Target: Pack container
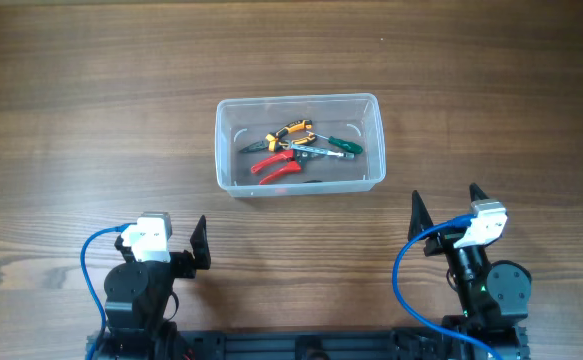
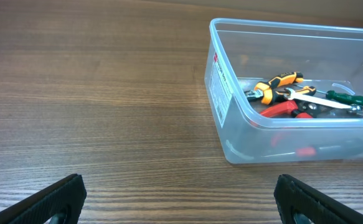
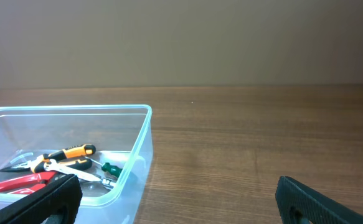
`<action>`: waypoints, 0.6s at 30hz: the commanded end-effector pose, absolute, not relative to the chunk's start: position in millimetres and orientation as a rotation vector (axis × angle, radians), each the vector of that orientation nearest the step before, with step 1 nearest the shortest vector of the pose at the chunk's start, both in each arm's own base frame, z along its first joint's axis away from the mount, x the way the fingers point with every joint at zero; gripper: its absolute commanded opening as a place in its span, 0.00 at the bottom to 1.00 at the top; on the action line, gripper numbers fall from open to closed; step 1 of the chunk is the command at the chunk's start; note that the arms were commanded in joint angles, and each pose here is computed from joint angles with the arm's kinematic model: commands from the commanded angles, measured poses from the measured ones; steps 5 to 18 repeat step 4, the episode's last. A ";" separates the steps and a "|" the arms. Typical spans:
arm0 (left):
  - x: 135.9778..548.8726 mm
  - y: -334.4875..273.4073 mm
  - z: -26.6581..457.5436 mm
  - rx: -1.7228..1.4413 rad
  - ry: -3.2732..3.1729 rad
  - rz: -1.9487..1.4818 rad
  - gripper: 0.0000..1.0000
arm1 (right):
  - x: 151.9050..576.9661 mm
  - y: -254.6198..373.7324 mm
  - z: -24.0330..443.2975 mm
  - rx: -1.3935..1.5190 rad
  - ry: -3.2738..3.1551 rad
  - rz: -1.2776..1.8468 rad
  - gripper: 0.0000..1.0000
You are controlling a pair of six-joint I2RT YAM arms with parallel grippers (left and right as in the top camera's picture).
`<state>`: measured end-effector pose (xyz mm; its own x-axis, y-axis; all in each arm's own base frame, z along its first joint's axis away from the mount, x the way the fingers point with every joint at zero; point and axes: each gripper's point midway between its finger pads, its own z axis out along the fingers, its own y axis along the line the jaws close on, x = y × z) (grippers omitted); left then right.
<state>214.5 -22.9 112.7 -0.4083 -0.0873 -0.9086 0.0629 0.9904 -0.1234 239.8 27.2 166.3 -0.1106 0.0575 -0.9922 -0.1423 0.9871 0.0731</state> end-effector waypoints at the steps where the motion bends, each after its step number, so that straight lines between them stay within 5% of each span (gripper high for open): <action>1: 214.6 -21.7 111.6 -0.010 1.982 -0.150 1.00 | 240.2 27.2 165.8 -0.050 1.677 0.184 1.00; 18: 214.5 -21.8 111.5 -0.009 1.983 -0.150 1.00 | 240.3 27.2 165.8 -0.050 1.677 0.183 1.00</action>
